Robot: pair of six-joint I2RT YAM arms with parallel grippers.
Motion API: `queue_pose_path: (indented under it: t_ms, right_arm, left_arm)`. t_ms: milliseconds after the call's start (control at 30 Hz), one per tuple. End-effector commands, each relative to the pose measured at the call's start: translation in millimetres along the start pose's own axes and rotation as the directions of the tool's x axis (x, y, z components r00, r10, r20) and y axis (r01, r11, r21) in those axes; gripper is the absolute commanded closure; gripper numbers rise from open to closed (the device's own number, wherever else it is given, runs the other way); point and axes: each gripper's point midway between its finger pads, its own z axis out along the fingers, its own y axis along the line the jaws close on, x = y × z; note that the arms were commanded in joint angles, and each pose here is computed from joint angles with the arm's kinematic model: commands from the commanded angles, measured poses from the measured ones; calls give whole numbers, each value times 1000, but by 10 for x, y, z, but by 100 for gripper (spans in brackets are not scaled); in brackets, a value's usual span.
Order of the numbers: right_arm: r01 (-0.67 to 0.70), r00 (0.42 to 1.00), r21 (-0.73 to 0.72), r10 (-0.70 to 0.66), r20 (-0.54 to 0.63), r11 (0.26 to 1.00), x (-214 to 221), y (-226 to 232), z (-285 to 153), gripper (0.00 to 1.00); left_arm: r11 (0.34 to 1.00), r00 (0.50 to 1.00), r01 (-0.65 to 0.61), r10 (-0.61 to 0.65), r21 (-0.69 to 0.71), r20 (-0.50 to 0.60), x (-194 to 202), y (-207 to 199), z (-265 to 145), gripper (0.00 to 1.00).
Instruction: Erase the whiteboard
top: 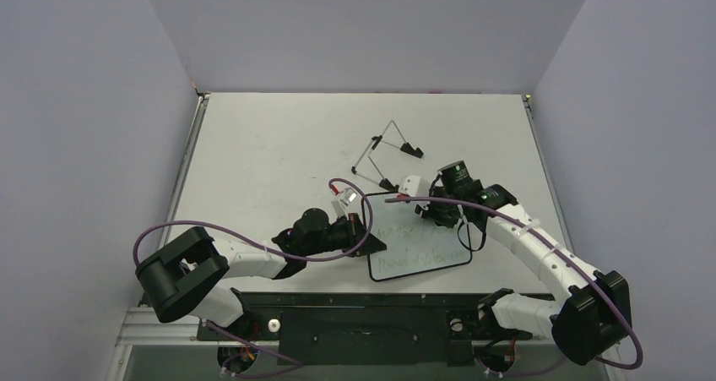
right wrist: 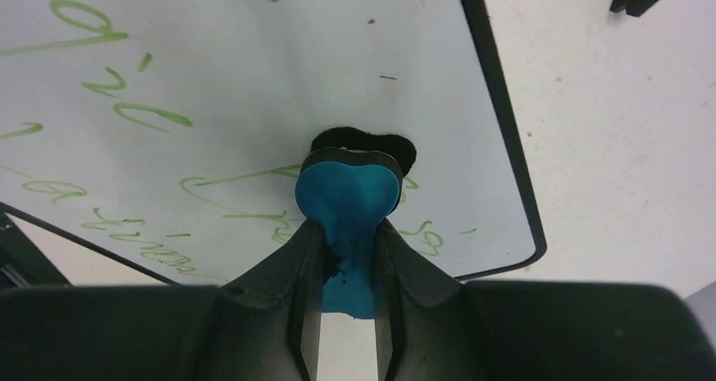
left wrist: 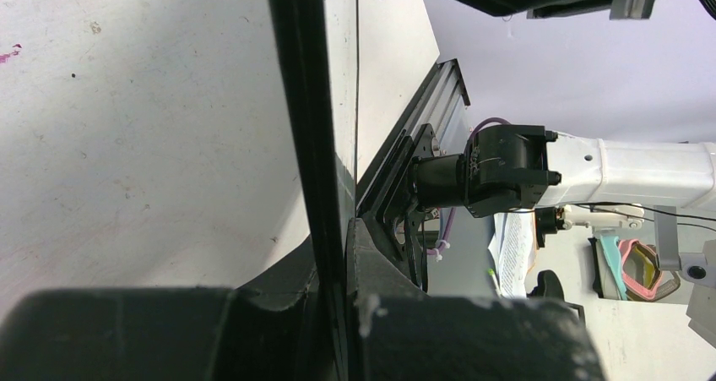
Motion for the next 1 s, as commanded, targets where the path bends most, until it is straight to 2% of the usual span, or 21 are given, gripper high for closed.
queue_pose_path:
  t_ms: [0, 67, 167, 333, 433, 567, 667, 800, 967]
  right_arm:
    - [-83, 996, 156, 87, -21, 984, 73, -308, -51, 100]
    - [-150, 987, 250, 161, -25, 957, 132, -495, -73, 100]
    - [-196, 978, 306, 209, -10, 932, 158, -613, -105, 100]
    - [-160, 987, 208, 163, 6, 965, 99, -445, -59, 100]
    - [-99, 995, 97, 96, 29, 990, 22, -246, -44, 100]
    - [-41, 997, 20, 40, 63, 999, -36, -89, -74, 100]
    - [-34, 998, 36, 33, 51, 999, -4, -117, -67, 100]
    - [-153, 986, 233, 163, -25, 960, 187, -494, -69, 100]
    - [-78, 997, 98, 76, 27, 992, 81, -236, -69, 100]
  left_arm:
    - [995, 996, -79, 77, 65, 33, -109, -222, -2, 100]
    - [995, 997, -79, 77, 64, 31, -105, -215, 0, 100]
    - [995, 997, -80, 78, 66, 29, -100, -217, 1, 100]
    - [994, 996, -82, 80, 69, 32, -104, -225, -7, 100]
    - [994, 996, -84, 82, 69, 31, -101, -227, -14, 100]
    - [994, 996, -87, 85, 69, 32, -101, -227, -18, 100]
    - [994, 996, -88, 86, 67, 30, -95, -217, -23, 100]
    - [994, 996, -89, 88, 69, 26, -98, -222, -8, 100]
    - [994, 996, -87, 86, 70, 24, -100, -223, 13, 100]
